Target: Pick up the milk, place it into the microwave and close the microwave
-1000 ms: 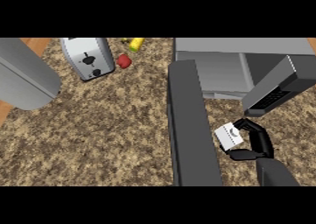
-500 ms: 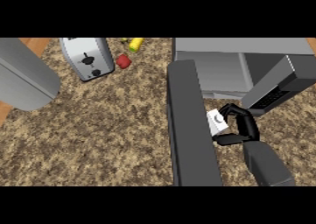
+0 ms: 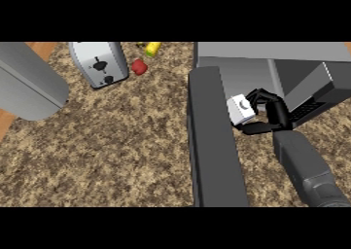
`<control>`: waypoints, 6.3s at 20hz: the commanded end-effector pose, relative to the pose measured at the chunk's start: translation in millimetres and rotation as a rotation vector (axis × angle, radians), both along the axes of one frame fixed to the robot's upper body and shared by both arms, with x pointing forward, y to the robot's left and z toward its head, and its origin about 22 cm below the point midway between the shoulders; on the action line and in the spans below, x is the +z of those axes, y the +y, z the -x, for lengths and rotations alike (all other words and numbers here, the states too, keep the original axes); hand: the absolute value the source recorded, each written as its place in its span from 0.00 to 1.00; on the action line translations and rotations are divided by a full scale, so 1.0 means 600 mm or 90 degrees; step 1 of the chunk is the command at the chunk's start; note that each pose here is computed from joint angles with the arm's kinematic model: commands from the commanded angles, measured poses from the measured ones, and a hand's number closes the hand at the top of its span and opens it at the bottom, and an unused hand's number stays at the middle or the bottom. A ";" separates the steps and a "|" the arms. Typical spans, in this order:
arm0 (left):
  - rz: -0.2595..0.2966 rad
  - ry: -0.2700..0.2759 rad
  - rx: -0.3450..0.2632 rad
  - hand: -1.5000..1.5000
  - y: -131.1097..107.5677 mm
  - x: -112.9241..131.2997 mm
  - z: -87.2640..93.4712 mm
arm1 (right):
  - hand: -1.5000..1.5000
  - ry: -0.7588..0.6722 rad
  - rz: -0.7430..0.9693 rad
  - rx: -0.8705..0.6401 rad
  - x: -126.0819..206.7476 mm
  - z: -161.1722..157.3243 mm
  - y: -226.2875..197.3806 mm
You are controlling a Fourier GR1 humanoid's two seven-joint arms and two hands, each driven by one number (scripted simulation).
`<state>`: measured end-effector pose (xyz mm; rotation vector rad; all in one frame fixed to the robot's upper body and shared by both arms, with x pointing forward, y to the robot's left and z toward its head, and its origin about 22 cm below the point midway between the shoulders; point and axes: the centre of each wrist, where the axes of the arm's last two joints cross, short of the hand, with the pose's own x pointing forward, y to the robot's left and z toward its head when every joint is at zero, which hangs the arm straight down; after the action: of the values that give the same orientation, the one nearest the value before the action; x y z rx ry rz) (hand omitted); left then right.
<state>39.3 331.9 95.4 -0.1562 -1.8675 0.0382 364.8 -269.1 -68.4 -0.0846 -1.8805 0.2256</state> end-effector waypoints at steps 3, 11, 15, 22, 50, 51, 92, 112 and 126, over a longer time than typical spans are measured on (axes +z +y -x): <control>0.016 -0.027 -0.024 0.00 -0.008 0.008 -0.017 | 1.00 0.011 0.025 -0.022 0.075 -0.059 -0.002; 0.012 -0.064 -0.048 0.00 0.006 0.014 -0.045 | 1.00 0.000 0.111 -0.055 0.128 -0.089 -0.017; 0.013 -0.070 -0.053 0.00 -0.004 0.021 -0.053 | 1.00 -0.026 0.168 -0.118 0.140 -0.097 -0.010; 0.016 -0.070 -0.069 0.00 0.005 0.021 -0.062 | 1.00 -0.017 0.183 -0.177 0.159 -0.104 -0.026; -0.040 -0.073 -0.081 0.00 0.020 0.038 -0.090 | 1.00 -0.044 0.193 -0.273 0.232 -0.117 -0.099; -0.039 -0.074 -0.088 0.00 0.019 0.041 -0.092 | 1.00 -0.045 0.205 -0.270 0.231 -0.117 -0.100; -0.039 -0.004 -0.120 0.00 0.001 -0.008 -0.127 | 0.00 -0.057 0.180 -0.181 0.240 -0.156 0.086; -0.071 0.069 -0.335 0.00 -0.094 -0.091 -0.173 | 0.00 0.049 -0.145 0.080 0.083 -0.072 0.038; -0.120 0.064 -0.344 1.00 -0.169 -0.144 -0.242 | 0.00 0.134 -0.147 0.080 -0.097 0.091 0.042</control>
<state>174.0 238.7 10.1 -0.5216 -1.6666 -0.4625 334.4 -242.6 -106.7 0.2077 -1.7124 0.0913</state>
